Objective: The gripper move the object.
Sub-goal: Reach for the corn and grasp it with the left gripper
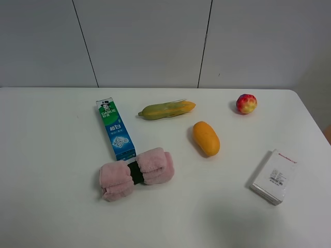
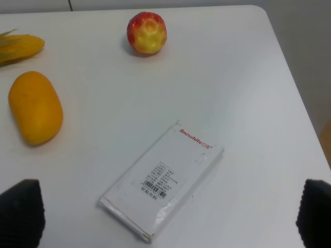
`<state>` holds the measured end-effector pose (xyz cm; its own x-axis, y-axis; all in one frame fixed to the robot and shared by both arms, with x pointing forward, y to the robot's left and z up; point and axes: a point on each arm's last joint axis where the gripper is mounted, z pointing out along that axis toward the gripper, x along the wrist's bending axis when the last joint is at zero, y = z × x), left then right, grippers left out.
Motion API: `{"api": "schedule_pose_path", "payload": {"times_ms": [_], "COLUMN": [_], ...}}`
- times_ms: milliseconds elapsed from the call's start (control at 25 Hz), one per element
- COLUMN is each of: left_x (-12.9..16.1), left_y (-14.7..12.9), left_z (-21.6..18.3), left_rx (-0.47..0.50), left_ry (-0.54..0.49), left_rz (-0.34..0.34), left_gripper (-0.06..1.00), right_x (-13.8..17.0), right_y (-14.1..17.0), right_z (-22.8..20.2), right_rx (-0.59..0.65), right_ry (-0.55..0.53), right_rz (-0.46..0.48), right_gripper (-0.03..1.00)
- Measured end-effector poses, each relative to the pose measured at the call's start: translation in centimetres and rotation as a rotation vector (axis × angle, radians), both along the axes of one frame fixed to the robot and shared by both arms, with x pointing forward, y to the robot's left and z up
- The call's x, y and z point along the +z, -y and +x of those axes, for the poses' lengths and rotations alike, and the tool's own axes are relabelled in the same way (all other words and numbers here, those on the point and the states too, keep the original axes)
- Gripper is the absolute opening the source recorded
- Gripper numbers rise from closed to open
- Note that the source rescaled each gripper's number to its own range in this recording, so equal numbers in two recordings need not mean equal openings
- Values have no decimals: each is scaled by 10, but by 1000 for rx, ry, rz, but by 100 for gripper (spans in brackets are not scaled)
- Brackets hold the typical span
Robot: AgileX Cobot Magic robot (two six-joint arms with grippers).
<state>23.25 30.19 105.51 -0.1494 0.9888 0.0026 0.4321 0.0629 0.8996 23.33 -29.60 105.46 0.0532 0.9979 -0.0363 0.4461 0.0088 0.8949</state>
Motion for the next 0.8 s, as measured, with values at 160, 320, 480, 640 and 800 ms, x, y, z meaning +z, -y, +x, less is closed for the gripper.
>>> {"api": "schedule_pose_path", "payload": {"times_ms": [160, 320, 480, 640, 800], "left_x": [0, 0, 0, 0, 0], "left_y": [0, 0, 0, 0, 0], "left_z": [0, 0, 0, 0, 0], "left_rx": [0, 0, 0, 0, -2], "left_ry": [0, 0, 0, 0, 0], "left_rz": [0, 0, 0, 0, -3], "left_gripper": [56, 56, 56, 56, 56], "right_x": [0, 0, 0, 0, 0], "right_y": [0, 0, 0, 0, 0], "right_z": [0, 0, 0, 0, 0], "right_rx": [0, 0, 0, 0, 0], "right_ry": [0, 0, 0, 0, 0], "right_rz": [0, 0, 0, 0, 0], "right_gripper": [100, 100, 100, 100, 100]}}
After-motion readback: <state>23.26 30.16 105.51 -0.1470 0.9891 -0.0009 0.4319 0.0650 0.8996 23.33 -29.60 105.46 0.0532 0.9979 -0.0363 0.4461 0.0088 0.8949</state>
